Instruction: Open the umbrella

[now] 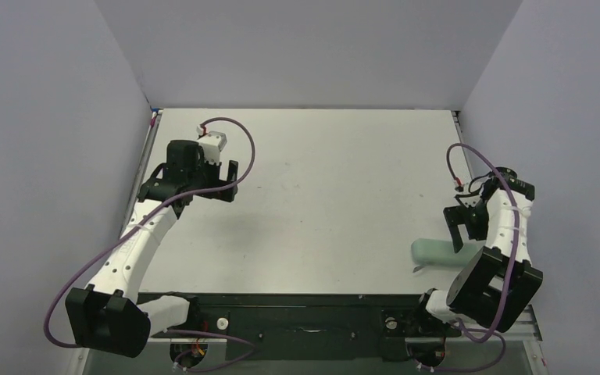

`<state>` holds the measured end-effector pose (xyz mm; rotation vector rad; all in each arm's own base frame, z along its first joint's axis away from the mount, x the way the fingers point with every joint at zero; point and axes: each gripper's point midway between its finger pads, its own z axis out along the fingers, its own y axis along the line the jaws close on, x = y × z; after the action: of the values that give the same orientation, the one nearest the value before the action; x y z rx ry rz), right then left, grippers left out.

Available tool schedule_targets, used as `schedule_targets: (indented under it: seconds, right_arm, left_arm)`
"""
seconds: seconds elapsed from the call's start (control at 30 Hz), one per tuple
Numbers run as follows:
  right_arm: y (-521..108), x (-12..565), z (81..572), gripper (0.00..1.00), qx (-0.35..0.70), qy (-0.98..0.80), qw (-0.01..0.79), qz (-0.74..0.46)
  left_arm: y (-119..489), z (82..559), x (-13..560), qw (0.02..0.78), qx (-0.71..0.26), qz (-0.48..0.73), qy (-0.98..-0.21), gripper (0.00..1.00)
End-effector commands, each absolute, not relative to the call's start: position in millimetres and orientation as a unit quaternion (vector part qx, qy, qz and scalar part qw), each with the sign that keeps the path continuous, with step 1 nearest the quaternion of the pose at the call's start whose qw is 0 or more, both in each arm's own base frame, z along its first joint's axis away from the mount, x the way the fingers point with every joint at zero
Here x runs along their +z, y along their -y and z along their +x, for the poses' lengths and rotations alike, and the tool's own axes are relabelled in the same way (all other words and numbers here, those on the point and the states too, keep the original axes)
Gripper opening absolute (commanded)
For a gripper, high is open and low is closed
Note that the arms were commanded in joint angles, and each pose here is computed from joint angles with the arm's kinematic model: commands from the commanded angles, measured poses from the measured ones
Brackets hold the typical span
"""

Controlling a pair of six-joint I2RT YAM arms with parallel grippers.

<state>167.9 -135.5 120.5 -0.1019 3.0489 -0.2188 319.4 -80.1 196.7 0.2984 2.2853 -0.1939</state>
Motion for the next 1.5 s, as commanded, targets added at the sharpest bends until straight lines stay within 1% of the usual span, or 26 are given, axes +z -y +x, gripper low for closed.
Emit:
schedule_targets:
  seconds: [0.0,0.07,0.2,0.33,0.4,0.5,0.63,0.7,0.73,0.77,0.8,0.83,0.87,0.93,1.03,1.1,1.17,1.2,1.27,1.3,1.33,1.37,1.43,1.47]
  right_arm:
    - [135.4,106.2,159.8,0.94,-0.056,-0.992,0.009,-0.110]
    - [142.4,98.4,150.8,0.94,-0.062,-0.988,-0.026,-0.143]
    - [151.9,84.0,142.6,0.94,-0.062,-0.974,-0.067,-0.206]
    - [154.7,68.7,141.2,0.94,-0.049,-0.953,-0.113,-0.277]
    - [152.8,58.6,148.5,0.94,-0.050,-0.948,-0.117,-0.293]
    - [144.9,42.9,168.0,0.94,-0.061,-0.947,-0.101,-0.298]
    - [116.4,28.3,201.4,0.94,-0.070,-0.946,-0.070,-0.308]
    - [85.0,23.1,220.9,0.93,-0.058,-0.943,-0.051,-0.324]
    - [75.8,23.3,229.1,0.93,-0.059,-0.948,-0.038,-0.311]
    - [57.7,20.7,236.4,0.93,-0.053,-0.943,-0.031,-0.328]
    - [47.1,21.2,246.9,0.92,-0.057,-0.947,-0.012,-0.317]
    - [27.2,20.2,253.8,0.92,-0.054,-0.940,-0.003,-0.338]
    - [15.7,23.0,265.4,0.92,-0.057,-0.941,0.017,-0.332]
    - [-18.5,26.6,283.4,0.92,-0.044,-0.935,0.047,-0.347]
    - [-72.8,27.4,301.4,0.92,-0.018,-0.926,0.070,-0.371]
    - [-105.5,30.5,312.0,0.92,0.004,-0.922,0.086,-0.376]
    - [-140.0,37.1,314.1,0.92,0.050,-0.916,0.097,-0.386]
    - [-161.6,44.9,310.8,0.92,0.094,-0.907,0.105,-0.396]
    - [-178.4,60.0,300.4,0.92,0.137,-0.893,0.107,-0.415]
    - [-177.6,66.0,293.5,0.92,0.146,-0.879,0.101,-0.442]
    - [-177.5,77.3,290.8,0.92,0.154,-0.868,0.111,-0.458]
    - [-170.4,81.3,286.8,0.92,0.148,-0.848,0.108,-0.498]
    - [-154.8,92.8,291.8,0.92,0.113,-0.814,0.126,-0.556]
    - [-146.4,99.3,297.4,0.92,0.093,-0.806,0.136,-0.569]
  left_arm:
    - [97.1,325.1,213.3,0.441,-0.115,0.137,-0.879,0.97]
    - [96.7,324.8,211.2,0.439,-0.112,0.141,-0.880,0.97]
    - [95.0,324.5,210.7,0.439,-0.108,0.143,-0.881,0.97]
    - [94.5,323.7,210.1,0.438,-0.104,0.147,-0.881,0.97]
    - [92.9,323.8,208.2,0.435,-0.099,0.148,-0.883,0.97]
    - [90.8,324.1,208.6,0.434,-0.092,0.151,-0.884,0.97]
    - [86.0,324.7,207.8,0.433,-0.079,0.147,-0.886,0.97]
    - [79.8,327.0,206.2,0.430,-0.065,0.134,-0.891,0.97]
    - [78.4,328.6,206.0,0.429,-0.063,0.128,-0.892,0.97]
    - [75.5,329.7,206.1,0.429,-0.057,0.122,-0.893,0.97]
    - [73.5,331.4,206.8,0.430,-0.056,0.114,-0.894,0.97]
    - [72.1,332.7,207.3,0.431,-0.055,0.109,-0.894,0.97]
    - [70.2,334.7,209.6,0.433,-0.056,0.099,-0.894,0.97]
    - [69.0,337.2,209.9,0.431,-0.061,0.081,-0.897,0.97]
    - [64.8,340.9,206.7,0.420,-0.061,0.054,-0.904,0.97]
    - [67.4,339.2,201.6,0.403,-0.080,0.055,-0.910,0.97]
    - [69.9,338.4,195.8,0.387,-0.105,0.045,-0.915,0.97]
    - [73.8,338.3,194.9,0.382,-0.123,0.043,-0.915,0.97]
    - [74.0,341.5,193.4,0.376,-0.145,0.019,-0.915,0.97]
    - [71.6,343.5,191.2,0.373,-0.152,0.002,-0.915,0.97]
    - [73.1,345.9,192.4,0.375,-0.161,-0.002,-0.913,0.97]
    - [71.7,346.7,189.6,0.373,-0.167,-0.014,-0.913,0.97]
    - [75.8,347.6,186.3,0.375,-0.184,-0.015,-0.908,0.97]
    - [80.2,350.2,188.2,0.384,-0.196,-0.008,-0.902,0.97]
